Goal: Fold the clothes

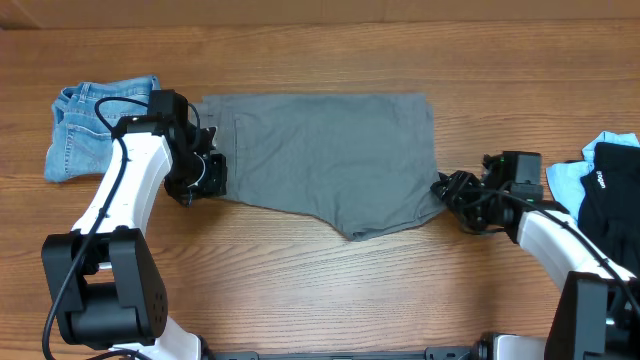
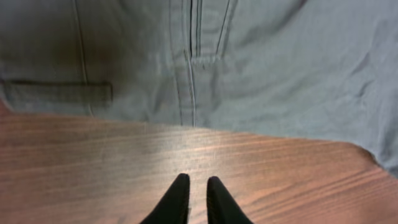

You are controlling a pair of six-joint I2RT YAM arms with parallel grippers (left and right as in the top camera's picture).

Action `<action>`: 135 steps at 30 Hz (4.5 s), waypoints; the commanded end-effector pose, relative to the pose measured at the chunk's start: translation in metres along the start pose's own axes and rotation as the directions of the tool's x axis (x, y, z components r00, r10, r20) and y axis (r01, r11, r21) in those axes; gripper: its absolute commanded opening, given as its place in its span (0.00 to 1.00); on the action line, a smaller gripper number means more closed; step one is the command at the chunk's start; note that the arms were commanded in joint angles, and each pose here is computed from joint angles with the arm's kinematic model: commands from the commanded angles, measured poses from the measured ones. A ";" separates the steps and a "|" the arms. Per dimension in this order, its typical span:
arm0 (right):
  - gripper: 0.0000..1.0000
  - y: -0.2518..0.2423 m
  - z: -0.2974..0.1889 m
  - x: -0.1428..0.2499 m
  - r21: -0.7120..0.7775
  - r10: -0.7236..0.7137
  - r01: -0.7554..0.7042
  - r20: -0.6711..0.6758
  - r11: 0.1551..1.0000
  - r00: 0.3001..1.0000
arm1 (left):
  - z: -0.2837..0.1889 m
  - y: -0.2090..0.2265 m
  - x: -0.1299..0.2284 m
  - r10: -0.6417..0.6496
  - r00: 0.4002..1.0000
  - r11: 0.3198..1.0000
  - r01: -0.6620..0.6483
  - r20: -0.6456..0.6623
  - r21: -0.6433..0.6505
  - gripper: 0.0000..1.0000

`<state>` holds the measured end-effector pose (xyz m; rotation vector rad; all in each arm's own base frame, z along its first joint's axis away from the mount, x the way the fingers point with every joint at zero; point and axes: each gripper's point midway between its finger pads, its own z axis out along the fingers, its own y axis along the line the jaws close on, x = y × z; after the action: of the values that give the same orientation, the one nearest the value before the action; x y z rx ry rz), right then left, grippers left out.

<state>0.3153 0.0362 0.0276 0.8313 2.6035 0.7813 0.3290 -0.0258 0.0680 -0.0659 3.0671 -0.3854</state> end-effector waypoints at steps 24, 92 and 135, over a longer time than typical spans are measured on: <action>0.74 0.154 -0.115 -0.009 -0.358 -0.253 0.196 -0.118 0.913 0.960 | -0.004 0.062 -0.150 -0.166 0.938 0.974 0.109 0.306 0.197 0.51; 0.71 0.137 0.092 -0.141 -0.357 -0.277 0.338 0.210 0.871 0.937 | -0.156 0.012 -0.119 -0.054 0.842 0.929 -0.155 0.536 0.337 0.04; 0.67 0.155 0.113 -0.138 -0.230 -0.399 0.483 0.329 0.845 0.856 | -0.149 0.015 -0.112 -0.063 0.864 0.941 -0.115 0.499 0.318 0.04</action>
<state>0.5350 0.1039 0.0405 0.2128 2.2326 0.8462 0.4322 0.0315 0.1963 -0.1399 2.4800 -0.7833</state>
